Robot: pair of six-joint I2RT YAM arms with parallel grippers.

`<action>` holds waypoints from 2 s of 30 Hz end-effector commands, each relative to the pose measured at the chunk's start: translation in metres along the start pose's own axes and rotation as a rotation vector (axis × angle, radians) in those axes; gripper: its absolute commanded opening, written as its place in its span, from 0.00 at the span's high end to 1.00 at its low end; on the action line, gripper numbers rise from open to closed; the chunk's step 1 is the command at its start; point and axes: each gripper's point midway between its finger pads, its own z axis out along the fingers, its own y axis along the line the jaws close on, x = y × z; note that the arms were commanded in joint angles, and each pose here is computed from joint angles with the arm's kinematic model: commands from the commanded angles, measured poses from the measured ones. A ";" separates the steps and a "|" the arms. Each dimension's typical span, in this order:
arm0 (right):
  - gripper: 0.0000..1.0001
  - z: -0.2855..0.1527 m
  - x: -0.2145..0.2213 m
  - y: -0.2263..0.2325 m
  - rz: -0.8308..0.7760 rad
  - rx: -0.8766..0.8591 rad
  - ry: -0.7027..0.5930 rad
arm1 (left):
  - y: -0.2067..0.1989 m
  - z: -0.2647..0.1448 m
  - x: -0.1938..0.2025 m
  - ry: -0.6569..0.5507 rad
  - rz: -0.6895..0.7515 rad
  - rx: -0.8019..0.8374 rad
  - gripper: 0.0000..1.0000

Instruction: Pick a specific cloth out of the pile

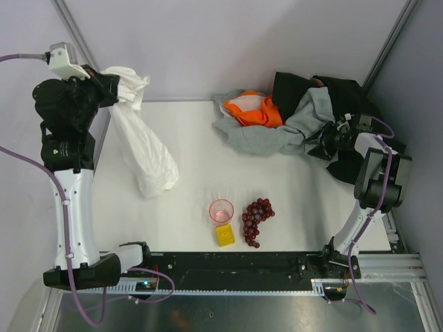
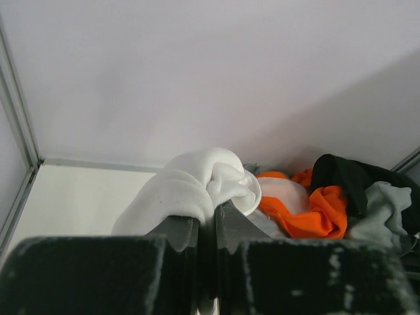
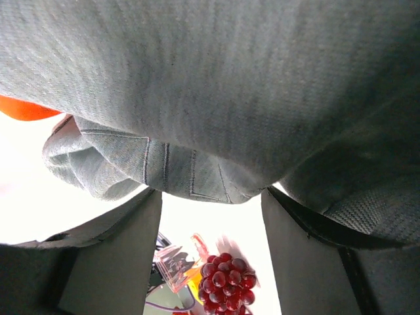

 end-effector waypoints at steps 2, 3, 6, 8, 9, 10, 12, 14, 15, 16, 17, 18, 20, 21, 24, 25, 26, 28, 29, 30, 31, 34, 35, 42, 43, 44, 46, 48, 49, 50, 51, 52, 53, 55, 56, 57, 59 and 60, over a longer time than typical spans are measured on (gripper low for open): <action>0.33 -0.013 -0.008 0.017 -0.059 -0.006 -0.041 | 0.024 0.003 0.010 -0.006 0.033 -0.068 0.99; 0.33 -0.013 -0.007 0.017 -0.059 -0.004 -0.040 | 0.027 0.004 0.017 0.008 0.026 -0.074 0.99; 0.33 -0.012 -0.006 0.017 -0.062 0.000 -0.036 | 0.037 0.006 0.043 0.061 -0.008 -0.100 0.99; 0.33 -0.012 -0.005 0.017 -0.065 0.002 -0.033 | 0.046 0.006 0.065 0.103 -0.040 -0.124 0.99; 0.33 -0.012 -0.004 0.017 -0.065 0.003 -0.031 | 0.050 0.006 0.076 0.122 -0.058 -0.137 0.99; 0.33 -0.011 -0.003 0.017 -0.066 0.004 -0.030 | 0.054 0.005 0.088 0.141 -0.075 -0.151 0.99; 0.33 -0.010 -0.002 0.016 -0.066 0.007 -0.027 | 0.062 0.002 0.113 0.181 -0.112 -0.180 0.99; 0.33 -0.009 0.000 0.015 -0.066 0.010 -0.023 | 0.070 -0.002 0.140 0.219 -0.148 -0.206 0.99; 0.33 -0.009 0.002 0.014 -0.066 0.012 -0.021 | 0.074 -0.004 0.152 0.235 -0.165 -0.220 0.99; 0.33 -0.008 0.003 0.013 -0.066 0.013 -0.018 | 0.078 -0.006 0.164 0.249 -0.182 -0.233 0.99; 0.33 -0.008 0.004 0.012 -0.065 0.015 -0.016 | 0.082 -0.008 0.176 0.267 -0.198 -0.245 0.99; 0.33 -0.007 0.005 0.011 -0.065 0.017 -0.014 | 0.086 -0.010 0.188 0.282 -0.215 -0.259 0.99; 0.33 -0.006 0.008 0.009 -0.063 0.021 -0.009 | 0.094 -0.013 0.212 0.315 -0.247 -0.284 0.99; 0.33 -0.006 0.009 0.008 -0.063 0.021 -0.006 | 0.098 -0.014 0.224 0.332 -0.263 -0.297 0.99; 0.33 -0.005 0.012 0.006 -0.064 0.025 0.000 | 0.109 -0.015 0.254 0.384 -0.319 -0.332 0.99; 0.33 -0.005 0.013 0.005 -0.064 0.025 0.002 | 0.112 -0.015 0.262 0.400 -0.336 -0.342 0.99; 0.33 -0.005 0.014 0.004 -0.064 0.027 0.005 | 0.114 -0.015 0.271 0.419 -0.356 -0.354 0.99; 0.33 -0.004 0.016 0.003 -0.062 0.028 0.008 | 0.118 -0.014 0.287 0.457 -0.393 -0.372 0.99; 0.33 -0.004 0.017 0.003 -0.062 0.029 0.010 | 0.120 -0.014 0.295 0.475 -0.411 -0.382 0.99; 0.33 -0.004 0.018 0.003 -0.063 0.029 0.011 | 0.122 -0.013 0.303 0.494 -0.430 -0.395 0.99; 0.33 -0.004 0.019 0.003 -0.064 0.029 0.013 | 0.125 -0.014 0.312 0.515 -0.447 -0.409 0.99; 0.33 -0.004 0.022 0.004 -0.070 0.030 0.017 | 0.131 -0.016 0.337 0.566 -0.491 -0.447 0.99; 0.33 -0.004 0.023 0.004 -0.072 0.032 0.018 | 0.133 -0.017 0.345 0.584 -0.503 -0.460 0.99; 0.33 -0.007 0.030 0.004 -0.079 0.043 0.020 | 0.145 -0.030 0.409 0.737 -0.591 -0.544 0.99; 0.33 -0.008 0.031 0.005 -0.082 0.043 0.020 | 0.146 -0.032 0.417 0.754 -0.605 -0.554 0.99; 0.33 -0.008 0.032 0.007 -0.085 0.042 0.021 | 0.145 -0.034 0.424 0.771 -0.620 -0.558 0.99; 0.32 -0.010 0.035 0.009 -0.092 0.041 0.021 | 0.145 -0.037 0.439 0.806 -0.648 -0.564 0.99; 0.32 -0.011 0.040 0.012 -0.101 0.040 0.024 | 0.145 -0.040 0.451 0.837 -0.666 -0.572 0.99; 0.32 -0.012 0.042 0.012 -0.105 0.041 0.026 | 0.145 -0.042 0.455 0.848 -0.670 -0.574 0.99; 0.32 -0.012 0.044 0.012 -0.106 0.042 0.027 | 0.145 -0.044 0.458 0.856 -0.673 -0.576 0.99; 0.32 -0.013 0.047 0.012 -0.109 0.042 0.029 | 0.145 -0.045 0.459 0.856 -0.672 -0.576 0.99; 0.32 -0.013 0.048 0.013 -0.112 0.042 0.029 | 0.145 -0.045 0.458 0.855 -0.670 -0.574 0.99; 0.32 -0.014 0.051 0.012 -0.113 0.044 0.031 | 0.145 -0.045 0.456 0.847 -0.666 -0.569 0.99; 0.32 -0.015 0.056 0.012 -0.117 0.047 0.033 | 0.142 -0.045 0.450 0.835 -0.660 -0.553 0.99; 0.31 -0.016 0.058 0.012 -0.119 0.048 0.033 | 0.140 -0.044 0.446 0.825 -0.657 -0.539 0.98; 0.31 -0.016 0.061 0.012 -0.121 0.049 0.036 | 0.137 -0.043 0.441 0.816 -0.655 -0.523 0.96; 0.31 -0.016 0.066 0.013 -0.131 0.052 0.040 | 0.131 -0.043 0.432 0.794 -0.654 -0.492 0.90; 0.31 -0.016 0.069 0.013 -0.135 0.056 0.042 | 0.128 -0.044 0.428 0.785 -0.654 -0.477 0.84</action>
